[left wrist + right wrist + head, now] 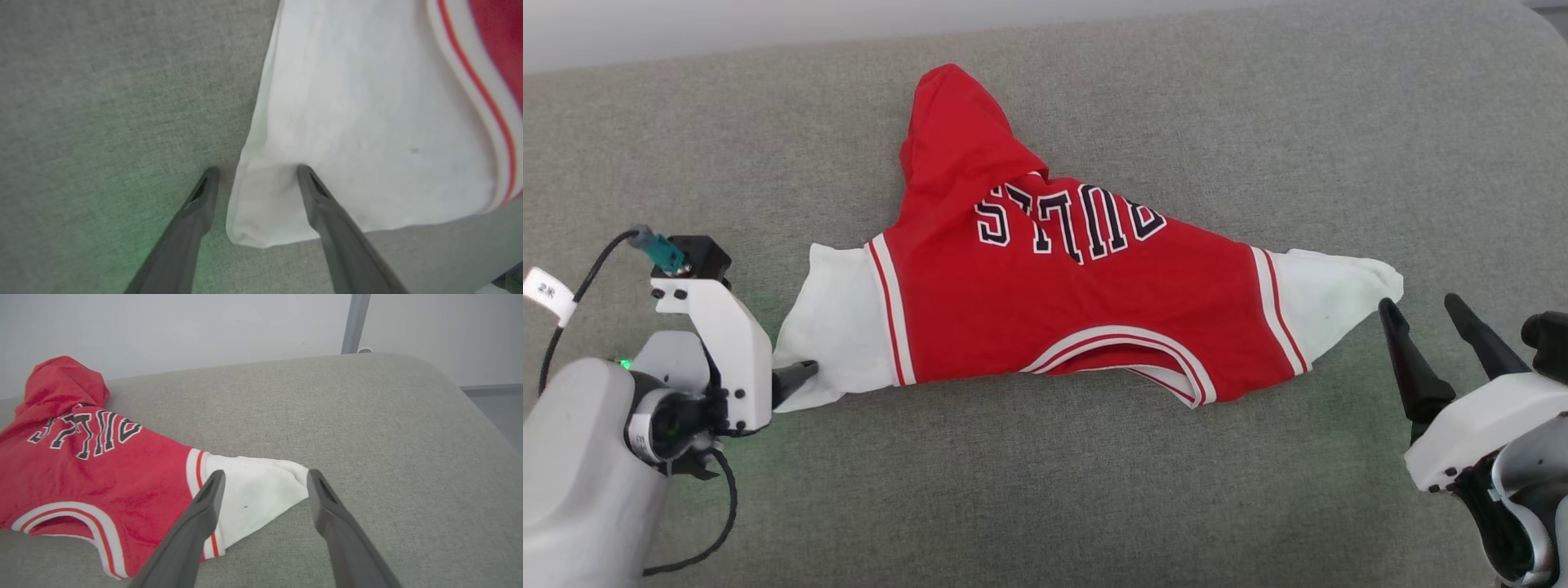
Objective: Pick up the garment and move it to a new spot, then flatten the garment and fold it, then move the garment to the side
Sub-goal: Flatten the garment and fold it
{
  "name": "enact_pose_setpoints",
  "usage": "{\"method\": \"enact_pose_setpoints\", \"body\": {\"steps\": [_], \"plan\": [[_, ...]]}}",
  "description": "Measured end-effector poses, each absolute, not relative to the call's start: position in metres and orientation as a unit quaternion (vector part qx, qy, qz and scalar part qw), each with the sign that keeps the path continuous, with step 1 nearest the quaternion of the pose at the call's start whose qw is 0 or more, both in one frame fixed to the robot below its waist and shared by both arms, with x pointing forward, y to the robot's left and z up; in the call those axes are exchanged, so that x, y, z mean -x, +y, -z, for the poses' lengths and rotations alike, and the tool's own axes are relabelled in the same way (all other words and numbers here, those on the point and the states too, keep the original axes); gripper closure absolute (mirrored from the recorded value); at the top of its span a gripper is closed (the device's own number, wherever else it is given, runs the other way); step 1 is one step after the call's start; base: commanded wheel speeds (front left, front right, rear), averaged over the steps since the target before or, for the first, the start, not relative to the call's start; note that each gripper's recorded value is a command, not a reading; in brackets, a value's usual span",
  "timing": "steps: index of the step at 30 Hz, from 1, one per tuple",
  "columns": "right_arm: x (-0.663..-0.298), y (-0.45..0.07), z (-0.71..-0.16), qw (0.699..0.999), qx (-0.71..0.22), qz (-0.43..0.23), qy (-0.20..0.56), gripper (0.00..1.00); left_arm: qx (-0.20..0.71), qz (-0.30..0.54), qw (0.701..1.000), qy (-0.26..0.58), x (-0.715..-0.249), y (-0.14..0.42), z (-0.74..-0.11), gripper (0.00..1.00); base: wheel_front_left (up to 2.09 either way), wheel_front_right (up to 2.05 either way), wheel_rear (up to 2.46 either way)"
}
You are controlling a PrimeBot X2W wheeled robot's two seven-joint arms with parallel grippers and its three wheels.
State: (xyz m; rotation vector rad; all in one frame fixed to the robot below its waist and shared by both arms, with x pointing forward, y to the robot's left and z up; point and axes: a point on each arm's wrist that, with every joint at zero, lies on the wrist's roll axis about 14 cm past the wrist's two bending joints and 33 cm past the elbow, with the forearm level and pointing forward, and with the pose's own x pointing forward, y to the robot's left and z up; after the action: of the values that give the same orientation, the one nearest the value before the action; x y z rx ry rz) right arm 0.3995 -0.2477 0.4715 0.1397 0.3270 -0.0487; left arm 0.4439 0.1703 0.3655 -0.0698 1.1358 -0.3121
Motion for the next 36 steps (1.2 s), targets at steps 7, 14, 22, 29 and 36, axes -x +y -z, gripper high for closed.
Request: {"method": "enact_pose_setpoints", "body": {"steps": [7, 14, 22, 29, 36], "plan": [[-0.403, -0.262, -0.442, 0.967, -0.083, 0.030, 0.239, 0.00, 0.030, 0.146, 0.815, 0.560, -0.451, 0.172, -0.357, 1.00, 0.00, 0.00, 0.00], [-0.426, -0.267, -0.421, 0.951, -0.087, 0.013, 0.296, 0.00, 0.035, 0.147, 0.817, 0.557, -0.456, 0.172, -0.355, 1.00, 0.00, 0.00, 0.00], [-0.440, -0.269, -0.380, 0.911, -0.083, -0.001, 0.404, 0.00, 0.046, 0.147, 0.819, 0.553, -0.460, 0.174, -0.351, 1.00, 0.00, 0.00, 0.00], [-0.445, -0.257, -0.363, 0.872, -0.091, -0.028, 0.479, 1.00, 0.052, 0.143, 0.822, 0.549, -0.462, 0.177, -0.351, 1.00, 0.00, 0.00, 0.00], [-0.449, -0.251, -0.381, 0.875, -0.089, -0.051, 0.474, 1.00, 0.054, 0.138, 0.841, 0.520, -0.471, 0.178, -0.372, 1.00, 0.00, 0.00, 0.00]]}}
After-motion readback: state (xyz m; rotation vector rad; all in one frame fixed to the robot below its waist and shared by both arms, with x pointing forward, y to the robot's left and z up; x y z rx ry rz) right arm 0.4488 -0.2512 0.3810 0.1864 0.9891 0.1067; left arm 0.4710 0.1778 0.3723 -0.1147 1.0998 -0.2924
